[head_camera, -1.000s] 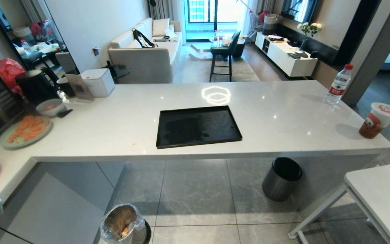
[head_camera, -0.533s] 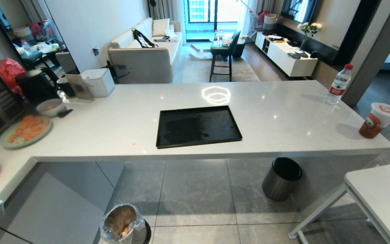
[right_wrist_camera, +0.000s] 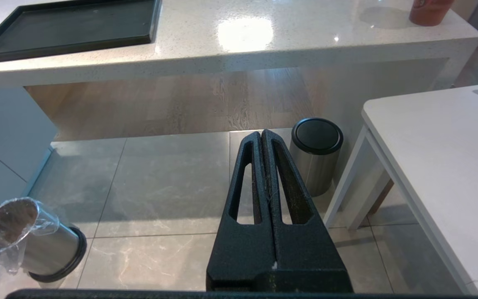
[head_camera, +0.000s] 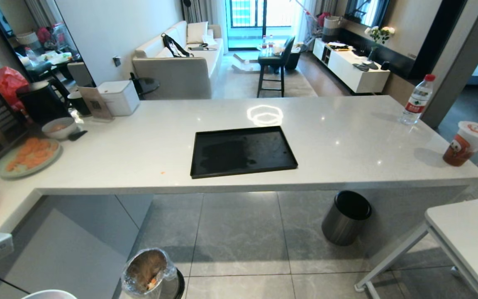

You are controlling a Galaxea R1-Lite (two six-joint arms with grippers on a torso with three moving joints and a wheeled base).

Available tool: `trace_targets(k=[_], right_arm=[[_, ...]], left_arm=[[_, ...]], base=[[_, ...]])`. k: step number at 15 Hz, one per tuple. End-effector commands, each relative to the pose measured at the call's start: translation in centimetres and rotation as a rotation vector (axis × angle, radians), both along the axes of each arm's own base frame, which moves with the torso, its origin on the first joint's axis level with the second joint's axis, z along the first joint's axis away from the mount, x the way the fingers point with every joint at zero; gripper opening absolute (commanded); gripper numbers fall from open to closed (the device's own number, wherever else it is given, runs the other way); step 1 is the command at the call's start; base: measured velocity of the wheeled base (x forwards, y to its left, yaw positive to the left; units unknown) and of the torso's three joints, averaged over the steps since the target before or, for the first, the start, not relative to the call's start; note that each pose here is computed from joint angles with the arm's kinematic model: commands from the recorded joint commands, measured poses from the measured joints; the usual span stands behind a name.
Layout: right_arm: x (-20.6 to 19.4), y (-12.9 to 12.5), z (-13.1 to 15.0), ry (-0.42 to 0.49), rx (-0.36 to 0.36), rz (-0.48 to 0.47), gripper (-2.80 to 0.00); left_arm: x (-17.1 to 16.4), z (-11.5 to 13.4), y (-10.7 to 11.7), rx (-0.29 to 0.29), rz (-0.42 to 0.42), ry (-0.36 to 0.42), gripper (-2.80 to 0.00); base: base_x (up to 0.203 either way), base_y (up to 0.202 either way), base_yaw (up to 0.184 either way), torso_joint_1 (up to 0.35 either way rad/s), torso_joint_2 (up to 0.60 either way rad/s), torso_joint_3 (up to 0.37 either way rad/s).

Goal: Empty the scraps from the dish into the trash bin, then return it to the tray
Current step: Move the bowl over the trash can

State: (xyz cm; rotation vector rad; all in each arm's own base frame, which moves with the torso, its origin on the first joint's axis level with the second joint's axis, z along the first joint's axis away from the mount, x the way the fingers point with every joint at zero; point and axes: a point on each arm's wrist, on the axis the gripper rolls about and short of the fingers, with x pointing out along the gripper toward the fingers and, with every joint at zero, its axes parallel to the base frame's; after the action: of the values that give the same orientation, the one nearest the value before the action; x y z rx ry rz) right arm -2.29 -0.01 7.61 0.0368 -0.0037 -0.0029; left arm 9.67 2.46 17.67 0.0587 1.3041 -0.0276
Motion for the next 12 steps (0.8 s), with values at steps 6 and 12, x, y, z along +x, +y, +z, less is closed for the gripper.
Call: trace_targets(k=[6,12], right_arm=[[0.01,0.0,0.01,0.001,0.0,0.001,-2.8],[0.01,0.0,0.01,0.001,0.0,0.0,-2.8]], left_arm=[[0.43,-0.24,-0.13,-0.008,-0.014,0.025,-2.8],[-0.1,-0.48,-0.2,-0.01,-0.007,0.027,-2.8]], base=[[0.0,0.0,0.0,-0.133,0.32,0.188],[0.0,0.0,0.0,-0.13,0.34,0.207]])
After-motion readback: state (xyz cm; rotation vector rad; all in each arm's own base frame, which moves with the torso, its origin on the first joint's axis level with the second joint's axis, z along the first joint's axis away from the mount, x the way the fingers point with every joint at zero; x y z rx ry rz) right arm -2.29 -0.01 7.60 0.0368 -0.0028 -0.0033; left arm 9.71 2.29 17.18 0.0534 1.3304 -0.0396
